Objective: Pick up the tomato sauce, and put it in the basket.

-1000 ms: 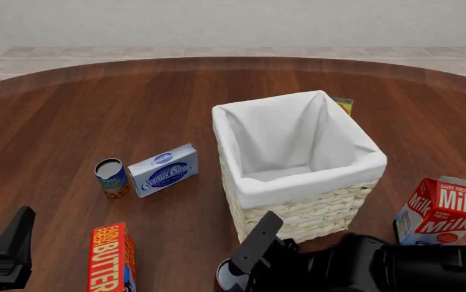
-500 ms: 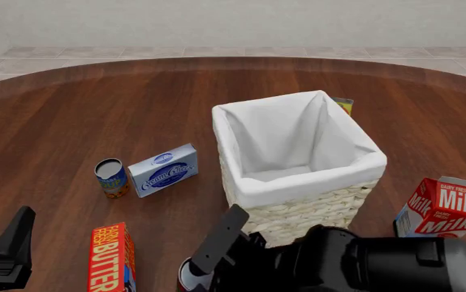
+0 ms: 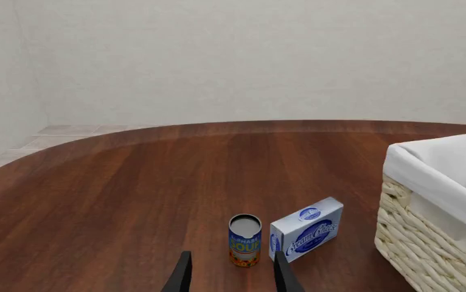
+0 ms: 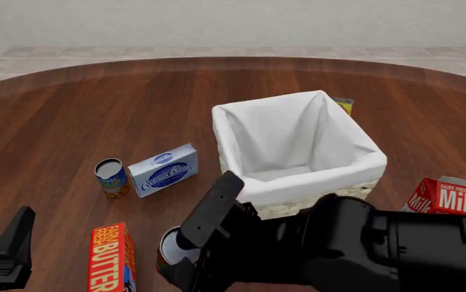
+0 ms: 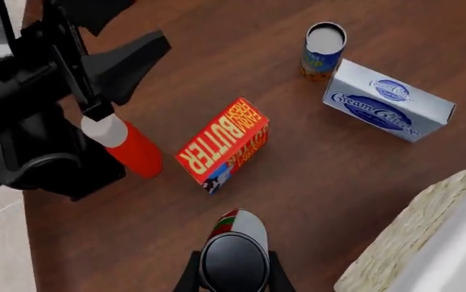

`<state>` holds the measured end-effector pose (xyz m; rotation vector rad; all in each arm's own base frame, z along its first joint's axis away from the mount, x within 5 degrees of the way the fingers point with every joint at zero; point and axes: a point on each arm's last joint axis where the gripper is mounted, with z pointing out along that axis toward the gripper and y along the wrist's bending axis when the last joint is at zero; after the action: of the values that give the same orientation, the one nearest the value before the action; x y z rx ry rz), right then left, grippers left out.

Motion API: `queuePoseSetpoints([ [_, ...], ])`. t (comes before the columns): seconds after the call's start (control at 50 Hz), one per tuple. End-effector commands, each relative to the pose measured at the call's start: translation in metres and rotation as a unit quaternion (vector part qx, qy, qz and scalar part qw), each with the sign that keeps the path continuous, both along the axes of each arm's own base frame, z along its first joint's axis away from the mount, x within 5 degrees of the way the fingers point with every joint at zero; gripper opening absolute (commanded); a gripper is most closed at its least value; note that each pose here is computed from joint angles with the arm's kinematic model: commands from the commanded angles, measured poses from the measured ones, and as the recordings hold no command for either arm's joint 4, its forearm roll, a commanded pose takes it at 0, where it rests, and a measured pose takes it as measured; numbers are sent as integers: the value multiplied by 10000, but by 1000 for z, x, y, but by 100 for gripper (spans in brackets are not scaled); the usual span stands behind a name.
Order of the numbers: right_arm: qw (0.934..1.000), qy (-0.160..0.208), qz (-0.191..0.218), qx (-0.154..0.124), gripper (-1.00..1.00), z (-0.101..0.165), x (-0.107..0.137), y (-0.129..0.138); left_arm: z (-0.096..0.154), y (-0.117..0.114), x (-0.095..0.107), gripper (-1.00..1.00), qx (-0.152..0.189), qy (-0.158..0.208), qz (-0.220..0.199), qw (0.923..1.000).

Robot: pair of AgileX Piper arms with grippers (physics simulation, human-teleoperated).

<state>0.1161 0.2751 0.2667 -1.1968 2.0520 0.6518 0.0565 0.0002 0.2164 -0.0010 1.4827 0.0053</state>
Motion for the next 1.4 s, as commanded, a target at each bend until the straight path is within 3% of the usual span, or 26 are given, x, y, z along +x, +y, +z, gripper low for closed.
queuePoseSetpoints([
  [0.02,9993,-201,-12,312,-100,25,2,-4,-1,0,0,100,3,-1,5,10000],
  [0.14,9974,-449,8,570,-100,44,3,-11,-1,0,0,100,3,0,4,10000],
  [0.62,9916,-938,-23,890,-100,91,8,-30,-1,0,0,100,4,1,5,10000],
  [1.4,9836,-1474,-248,1014,-100,142,14,-65,-1,0,0,100,4,-1,5,10000],
])
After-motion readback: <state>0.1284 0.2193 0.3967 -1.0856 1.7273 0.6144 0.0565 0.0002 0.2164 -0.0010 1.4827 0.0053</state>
